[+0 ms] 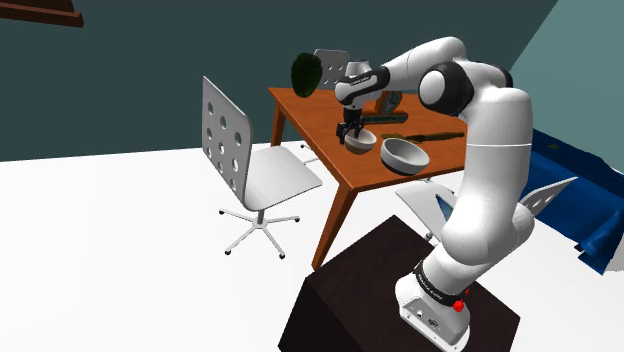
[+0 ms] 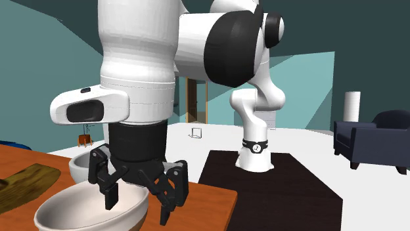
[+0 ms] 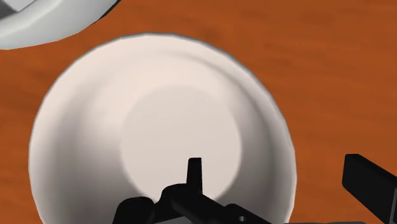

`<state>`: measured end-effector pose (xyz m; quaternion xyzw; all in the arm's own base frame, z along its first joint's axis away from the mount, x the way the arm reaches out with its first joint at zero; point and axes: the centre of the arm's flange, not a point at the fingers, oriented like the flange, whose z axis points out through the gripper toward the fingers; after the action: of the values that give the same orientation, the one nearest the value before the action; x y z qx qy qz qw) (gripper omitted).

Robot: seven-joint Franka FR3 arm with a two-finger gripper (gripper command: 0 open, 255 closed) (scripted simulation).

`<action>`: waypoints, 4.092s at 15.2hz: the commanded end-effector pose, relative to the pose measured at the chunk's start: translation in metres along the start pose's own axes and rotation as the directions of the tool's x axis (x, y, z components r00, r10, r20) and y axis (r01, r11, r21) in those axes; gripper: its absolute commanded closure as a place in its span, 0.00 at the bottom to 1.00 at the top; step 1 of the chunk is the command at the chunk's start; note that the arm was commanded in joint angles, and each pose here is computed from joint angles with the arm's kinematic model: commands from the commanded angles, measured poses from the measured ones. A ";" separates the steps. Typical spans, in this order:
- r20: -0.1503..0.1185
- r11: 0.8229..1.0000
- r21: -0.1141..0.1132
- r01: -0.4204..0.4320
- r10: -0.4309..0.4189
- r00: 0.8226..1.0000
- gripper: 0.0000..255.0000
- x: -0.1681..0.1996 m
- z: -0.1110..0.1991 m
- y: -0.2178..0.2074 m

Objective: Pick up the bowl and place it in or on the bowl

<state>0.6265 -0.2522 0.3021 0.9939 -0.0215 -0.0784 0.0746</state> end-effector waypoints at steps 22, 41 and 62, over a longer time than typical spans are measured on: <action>0.000 1.000 0.000 0.000 0.000 1.000 1.00 -0.002 -0.002 0.001; 0.000 1.000 0.000 0.000 0.000 1.000 1.00 -0.018 -0.100 0.016; 0.000 1.000 0.000 0.000 0.000 1.000 1.00 -0.169 -0.108 0.109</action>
<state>0.4865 -0.3289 0.4499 0.9938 -0.0220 -0.0787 0.0749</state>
